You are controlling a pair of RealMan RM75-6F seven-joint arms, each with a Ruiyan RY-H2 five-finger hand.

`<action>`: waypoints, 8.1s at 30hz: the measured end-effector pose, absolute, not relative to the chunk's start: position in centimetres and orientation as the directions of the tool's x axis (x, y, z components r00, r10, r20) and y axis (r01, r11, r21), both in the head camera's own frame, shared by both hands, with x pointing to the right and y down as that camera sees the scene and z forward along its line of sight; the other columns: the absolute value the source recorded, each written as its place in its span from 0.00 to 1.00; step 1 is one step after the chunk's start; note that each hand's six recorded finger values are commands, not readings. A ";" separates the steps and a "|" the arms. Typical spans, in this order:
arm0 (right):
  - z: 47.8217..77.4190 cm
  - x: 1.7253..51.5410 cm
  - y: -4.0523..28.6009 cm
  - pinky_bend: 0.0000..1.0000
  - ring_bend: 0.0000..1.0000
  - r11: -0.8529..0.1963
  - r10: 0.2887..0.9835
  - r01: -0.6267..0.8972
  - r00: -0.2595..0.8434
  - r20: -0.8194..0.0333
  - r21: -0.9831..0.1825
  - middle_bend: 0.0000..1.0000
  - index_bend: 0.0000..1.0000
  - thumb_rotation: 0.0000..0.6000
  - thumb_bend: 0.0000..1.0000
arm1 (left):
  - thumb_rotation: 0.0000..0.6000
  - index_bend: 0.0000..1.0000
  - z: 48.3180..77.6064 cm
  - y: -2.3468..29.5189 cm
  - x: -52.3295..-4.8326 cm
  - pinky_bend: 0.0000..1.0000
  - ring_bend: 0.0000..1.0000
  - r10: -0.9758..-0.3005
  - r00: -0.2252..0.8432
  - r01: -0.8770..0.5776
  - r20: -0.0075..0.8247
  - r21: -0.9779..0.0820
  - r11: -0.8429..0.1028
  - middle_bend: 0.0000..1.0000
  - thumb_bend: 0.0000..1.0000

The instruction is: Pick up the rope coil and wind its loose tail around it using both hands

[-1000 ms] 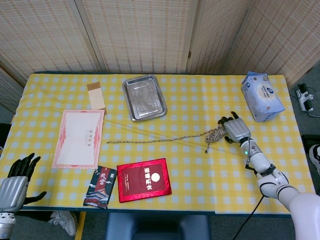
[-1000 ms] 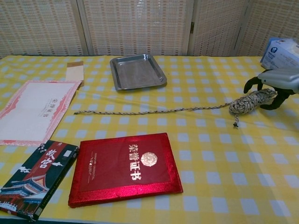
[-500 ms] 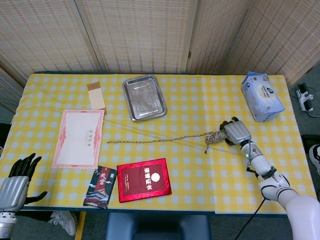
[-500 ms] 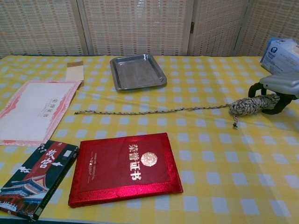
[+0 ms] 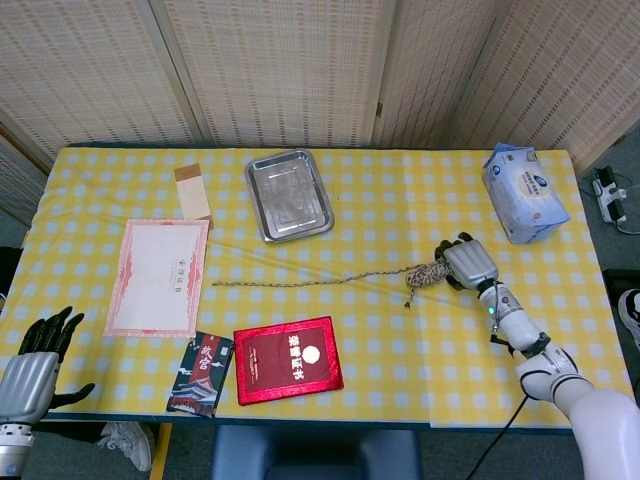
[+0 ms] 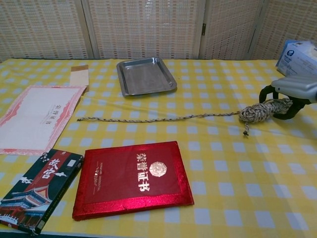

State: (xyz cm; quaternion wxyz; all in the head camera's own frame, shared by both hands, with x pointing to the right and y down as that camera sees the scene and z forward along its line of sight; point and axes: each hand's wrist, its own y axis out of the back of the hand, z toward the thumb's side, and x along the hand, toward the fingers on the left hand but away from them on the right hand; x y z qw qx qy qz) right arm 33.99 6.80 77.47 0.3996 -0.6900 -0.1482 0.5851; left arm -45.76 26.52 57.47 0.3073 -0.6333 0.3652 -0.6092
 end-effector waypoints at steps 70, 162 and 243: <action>69.6 30.7 6.4 0.48 0.59 -0.519 0.743 -0.076 0.453 -0.493 -0.851 0.54 0.77 1.00 0.53 | 1.00 0.46 70.1 9.5 -23.1 0.78 0.88 -0.736 0.398 0.049 0.548 -0.814 -0.579 0.95 0.35; 66.6 26.0 8.0 0.50 0.62 -0.581 0.735 0.282 0.586 -0.342 -0.764 0.57 0.80 1.00 0.53 | 1.00 0.63 69.0 6.5 -23.3 0.81 0.91 -0.740 0.337 -0.204 0.582 -0.722 -0.661 0.98 0.52; 62.5 15.7 5.4 0.64 0.74 -0.380 0.902 0.924 0.381 -0.202 0.046 0.66 0.88 1.00 0.55 | 1.00 0.63 65.3 6.6 -25.8 0.81 0.90 -0.712 0.273 -0.181 0.647 -0.692 -0.698 0.98 0.52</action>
